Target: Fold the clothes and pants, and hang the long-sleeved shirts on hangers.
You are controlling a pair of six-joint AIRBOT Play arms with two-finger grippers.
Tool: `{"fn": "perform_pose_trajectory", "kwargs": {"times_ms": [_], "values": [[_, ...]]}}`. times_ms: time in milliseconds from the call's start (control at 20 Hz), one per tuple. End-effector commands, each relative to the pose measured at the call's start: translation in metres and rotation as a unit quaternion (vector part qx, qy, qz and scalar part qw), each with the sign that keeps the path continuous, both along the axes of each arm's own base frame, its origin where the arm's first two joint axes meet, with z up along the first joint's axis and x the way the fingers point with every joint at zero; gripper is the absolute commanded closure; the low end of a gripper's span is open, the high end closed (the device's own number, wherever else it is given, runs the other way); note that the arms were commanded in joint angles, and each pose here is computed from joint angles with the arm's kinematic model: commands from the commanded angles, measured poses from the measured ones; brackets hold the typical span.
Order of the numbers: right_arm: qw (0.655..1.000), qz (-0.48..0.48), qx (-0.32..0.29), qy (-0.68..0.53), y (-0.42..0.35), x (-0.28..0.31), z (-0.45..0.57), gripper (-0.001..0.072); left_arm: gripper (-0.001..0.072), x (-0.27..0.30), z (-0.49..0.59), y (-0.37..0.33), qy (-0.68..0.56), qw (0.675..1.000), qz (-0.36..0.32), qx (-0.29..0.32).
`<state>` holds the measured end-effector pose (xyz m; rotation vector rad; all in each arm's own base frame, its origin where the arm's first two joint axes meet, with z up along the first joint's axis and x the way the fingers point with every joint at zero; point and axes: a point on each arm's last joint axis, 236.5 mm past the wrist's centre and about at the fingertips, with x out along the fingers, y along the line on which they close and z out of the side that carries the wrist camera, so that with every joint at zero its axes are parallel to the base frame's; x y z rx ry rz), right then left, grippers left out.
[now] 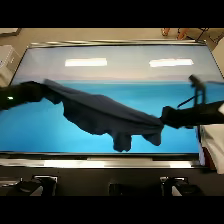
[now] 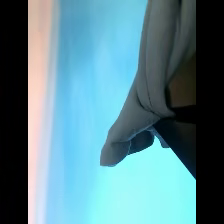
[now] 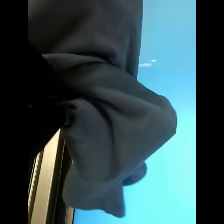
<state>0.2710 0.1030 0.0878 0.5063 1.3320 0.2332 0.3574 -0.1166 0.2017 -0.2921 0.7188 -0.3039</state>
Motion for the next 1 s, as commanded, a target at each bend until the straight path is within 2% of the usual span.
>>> {"fn": "perform_pose_trajectory", "kwargs": {"times_ms": [0, 100, 250, 350, 500, 550, 600, 650, 700, 800, 850, 900, 950], "values": [[0.99, -0.069, 0.116, 0.039, 0.037, 0.029, -0.08, 0.0675, 0.0685, 0.035, -0.093, -0.006, 0.062, 0.998, 0.025, -0.016], [0.978, -0.104, 0.17, 0.053, 0.052, 0.057, -0.104, 0.0675, 0.0685, 0.061, -0.127, -0.014, 0.084, 0.994, 0.044, -0.048], [0.958, -0.129, 0.242, 0.085, 0.074, 0.078, -0.129, 0.0675, 0.0684, 0.081, -0.171, -0.036, 0.144, 0.978, 0.077, -0.133], [0.956, -0.129, 0.242, 0.108, 0.087, 0.075, -0.149, 0.0675, 0.0683, 0.08, -0.198, -0.051, 0.194, 0.962, 0.086, -0.171], [0.969, -0.09, 0.218, 0.074, 0.099, 0.077, -0.158, 0.0667, 0.0677, 0.069, -0.22, -0.068, 0.241, 0.95, 0.076, -0.183], [0.97, -0.078, 0.223, 0.06, 0.095, 0.082, -0.149, 0.0592, 0.056, 0.066, -0.219, -0.068, 0.245, 0.949, 0.072, -0.183], [0.968, -0.062, 0.237, 0.047, 0.088, 0.089, -0.132, 0.0401, 0.0266, 0.063, -0.215, -0.064, 0.249, 0.949, 0.064, -0.181], [0.966, -0.039, 0.253, 0.03, 0.077, 0.094, -0.109, 0.0204, 0.0013, 0.061, -0.21, -0.055, 0.253, 0.951, 0.047, -0.172], [0.964, -0.02, 0.265, 0.015, 0.057, 0.098, -0.082, 0.0148, 0.0, 0.057, -0.203, -0.04, 0.261, 0.952, 0.024, -0.157], [0.97, -0.017, 0.242, 0.001, -0.002, 0.095, -0.047, 0.0141, 0.0, 0.042, -0.195, 0.0, 0.3, 0.945, 0.008, -0.133], [0.979, -0.034, 0.199, 0.006, -0.04, 0.086, -0.044, 0.0059, 0.0, 0.03, -0.195, 0.022, 0.329, 0.936, 0.01, -0.126], [0.987, -0.055, 0.152, 0.021, -0.075, 0.072, -0.05, 0.0016, 0.0, 0.015, -0.197, 0.039, 0.361, 0.924, 0.012, -0.129], [0.991, -0.079, 0.096, 0.055, -0.109, 0.05, -0.064, 0.0015, 0.0001, 0.001, -0.201, 0.047, 0.387, 0.912, 0.013, -0.134]]}}
